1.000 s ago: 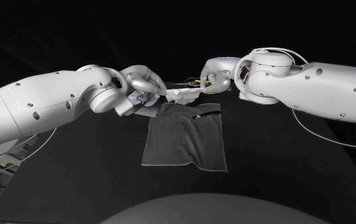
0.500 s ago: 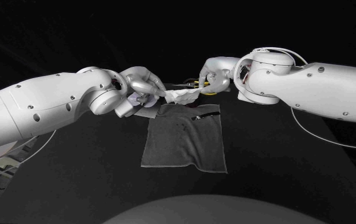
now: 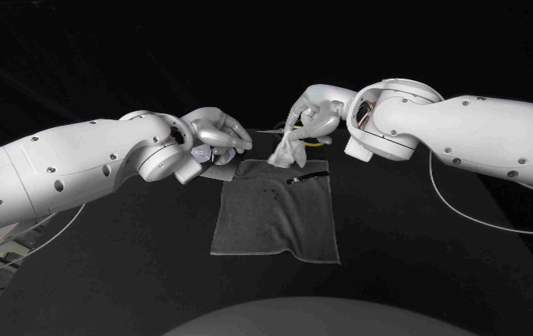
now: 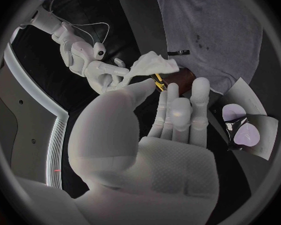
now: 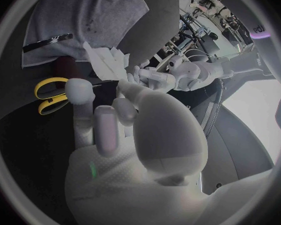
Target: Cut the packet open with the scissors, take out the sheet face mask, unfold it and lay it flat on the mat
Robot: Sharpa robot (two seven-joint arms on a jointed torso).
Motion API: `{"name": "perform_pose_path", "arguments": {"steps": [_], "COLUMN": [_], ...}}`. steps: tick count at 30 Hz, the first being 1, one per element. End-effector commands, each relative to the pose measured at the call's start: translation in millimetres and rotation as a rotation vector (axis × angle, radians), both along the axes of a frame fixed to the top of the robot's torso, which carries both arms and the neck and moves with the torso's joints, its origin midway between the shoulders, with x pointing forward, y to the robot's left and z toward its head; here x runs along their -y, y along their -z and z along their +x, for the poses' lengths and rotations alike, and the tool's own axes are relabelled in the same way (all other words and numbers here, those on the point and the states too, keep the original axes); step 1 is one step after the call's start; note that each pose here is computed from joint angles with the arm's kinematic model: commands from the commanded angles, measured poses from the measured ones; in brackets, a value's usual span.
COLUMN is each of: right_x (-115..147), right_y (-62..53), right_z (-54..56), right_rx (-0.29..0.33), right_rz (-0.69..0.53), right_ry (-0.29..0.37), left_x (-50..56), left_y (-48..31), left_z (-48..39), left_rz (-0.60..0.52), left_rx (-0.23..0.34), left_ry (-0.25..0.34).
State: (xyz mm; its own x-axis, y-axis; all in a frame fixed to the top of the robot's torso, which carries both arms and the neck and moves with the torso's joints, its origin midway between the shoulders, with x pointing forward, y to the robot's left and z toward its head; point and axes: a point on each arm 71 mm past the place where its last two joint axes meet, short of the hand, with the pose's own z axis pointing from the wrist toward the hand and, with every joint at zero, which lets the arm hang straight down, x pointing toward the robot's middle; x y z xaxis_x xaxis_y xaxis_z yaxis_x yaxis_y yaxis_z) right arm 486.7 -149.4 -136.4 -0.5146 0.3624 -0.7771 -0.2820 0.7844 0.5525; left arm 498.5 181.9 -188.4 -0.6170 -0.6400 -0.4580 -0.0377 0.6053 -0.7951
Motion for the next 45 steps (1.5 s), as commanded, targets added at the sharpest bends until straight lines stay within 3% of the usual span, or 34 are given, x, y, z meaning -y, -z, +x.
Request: {"name": "perform_pose_path", "arguments": {"steps": [1,13,22,29,35,40,45], "right_x": [2,5,8,4,5,4,3], "right_y": [-2.8,4.2,9.0,14.7,18.5,19.4,19.5], "right_z": [7.6,14.7,15.7,15.2,15.6,15.6,14.4], "right_rx": [-0.042,-0.153,-0.189,-0.196,-0.193,-0.186,-0.183], "right_rz": [0.163,0.267,0.291,0.302,0.31,0.329,0.343], "right_ry": [0.019,0.047,0.108,0.138,0.167,0.179,0.182], "left_x": [0.9,0.3,16.7,16.6,18.7,20.9,20.2], "left_y": [-1.6,-1.4,-12.2,-21.5,-19.7,-10.6,-0.4], "left_z": [2.1,4.3,-10.1,-19.2,-26.9,-31.0,-31.5], "left_rz": [0.004,0.013,-0.15,-0.271,-0.284,-0.257,-0.212], "left_rx": [0.058,0.149,0.333,0.448,0.426,0.378,0.345], "left_ry": [-0.001,0.012,0.106,0.096,0.127,0.138,0.111]}}
